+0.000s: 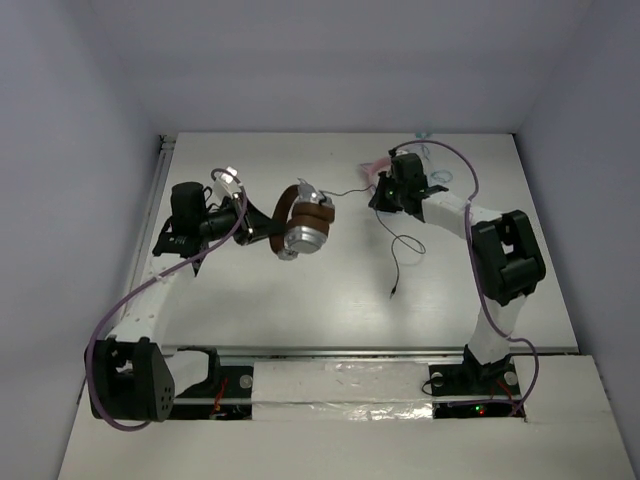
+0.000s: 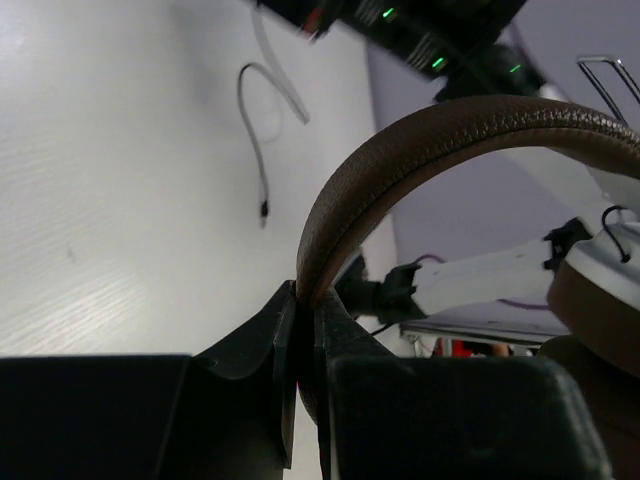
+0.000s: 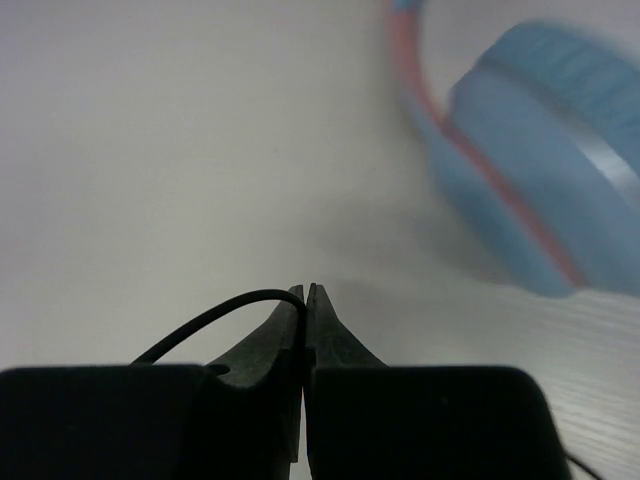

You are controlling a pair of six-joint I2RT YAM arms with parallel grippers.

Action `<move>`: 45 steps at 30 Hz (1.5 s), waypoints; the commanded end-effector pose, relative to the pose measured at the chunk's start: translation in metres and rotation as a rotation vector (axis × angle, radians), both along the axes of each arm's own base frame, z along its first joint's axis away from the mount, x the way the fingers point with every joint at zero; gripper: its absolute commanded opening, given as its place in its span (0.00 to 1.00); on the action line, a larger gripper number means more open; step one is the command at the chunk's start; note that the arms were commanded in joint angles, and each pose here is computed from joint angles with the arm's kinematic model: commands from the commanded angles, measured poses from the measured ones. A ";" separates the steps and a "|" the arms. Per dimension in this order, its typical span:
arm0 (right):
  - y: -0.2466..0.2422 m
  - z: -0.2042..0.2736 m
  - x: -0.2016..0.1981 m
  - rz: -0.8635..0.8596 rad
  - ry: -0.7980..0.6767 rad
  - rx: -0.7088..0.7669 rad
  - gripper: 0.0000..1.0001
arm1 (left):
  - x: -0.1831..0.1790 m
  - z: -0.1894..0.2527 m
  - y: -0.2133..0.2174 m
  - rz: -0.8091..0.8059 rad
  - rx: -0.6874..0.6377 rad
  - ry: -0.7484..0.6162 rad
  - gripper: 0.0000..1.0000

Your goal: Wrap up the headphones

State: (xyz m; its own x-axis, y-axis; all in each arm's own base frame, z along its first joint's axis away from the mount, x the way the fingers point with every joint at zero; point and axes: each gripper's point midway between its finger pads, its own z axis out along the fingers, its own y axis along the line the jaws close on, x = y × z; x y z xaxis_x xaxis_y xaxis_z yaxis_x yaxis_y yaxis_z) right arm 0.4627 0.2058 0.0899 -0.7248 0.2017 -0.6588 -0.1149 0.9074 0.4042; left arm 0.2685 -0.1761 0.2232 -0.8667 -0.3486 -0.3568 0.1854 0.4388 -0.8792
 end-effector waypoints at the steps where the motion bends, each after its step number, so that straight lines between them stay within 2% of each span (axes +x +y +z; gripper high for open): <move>1: 0.049 -0.001 -0.031 0.107 -0.015 0.009 0.00 | 0.008 0.058 -0.019 -0.071 -0.197 -0.111 0.00; 2: 0.061 -0.007 -0.044 0.127 0.003 0.018 0.00 | 0.012 0.064 -0.019 -0.067 -0.212 -0.135 0.00; 9: 0.111 0.002 -0.070 0.196 -0.015 0.051 0.00 | 0.022 0.083 -0.023 -0.018 -0.357 -0.109 0.00; 10: 0.118 0.006 -0.073 0.206 -0.023 0.058 0.00 | 0.025 0.081 -0.022 0.008 -0.380 -0.077 0.00; 16: 0.170 0.020 -0.117 0.292 -0.044 0.075 0.00 | 0.060 0.082 -0.019 0.154 -0.433 -0.092 0.00; 19: 0.177 0.020 -0.135 0.306 -0.037 0.078 0.00 | 0.085 0.075 -0.010 0.283 -0.355 -0.124 0.00; 20: 0.180 0.016 -0.146 0.319 -0.028 0.072 0.00 | 0.096 0.062 -0.003 0.352 -0.292 -0.112 0.00; 22: 0.183 0.018 -0.156 0.336 -0.029 0.072 0.00 | 0.103 0.066 -0.003 0.377 -0.275 -0.135 0.00; 23: 0.181 0.018 -0.157 0.315 -0.041 0.051 0.00 | 0.112 0.056 0.004 0.441 -0.226 -0.108 0.00; 25: 0.180 0.015 -0.172 0.330 -0.034 0.031 0.00 | 0.124 0.056 0.014 0.496 -0.108 -0.170 0.00; 26: 0.180 0.022 -0.178 0.333 -0.045 0.039 0.00 | 0.131 0.045 0.028 0.581 -0.038 -0.156 0.00; 29: 0.180 0.024 -0.201 0.356 -0.048 0.030 0.00 | 0.138 0.044 0.051 0.698 0.074 -0.200 0.00; 34: 0.188 0.031 -0.240 0.429 -0.038 0.023 0.00 | 0.144 0.044 0.068 0.817 0.277 -0.248 0.00; 35: 0.191 0.033 -0.245 0.443 -0.042 0.019 0.00 | 0.144 0.038 0.078 0.868 0.350 -0.249 0.00; 41: 0.205 0.049 -0.283 0.557 -0.046 -0.020 0.00 | 0.133 0.026 0.073 0.941 0.496 -0.262 0.00; 45: 0.193 0.070 -0.288 0.580 -0.073 -0.056 0.00 | 0.124 0.008 0.067 0.941 0.618 -0.270 0.00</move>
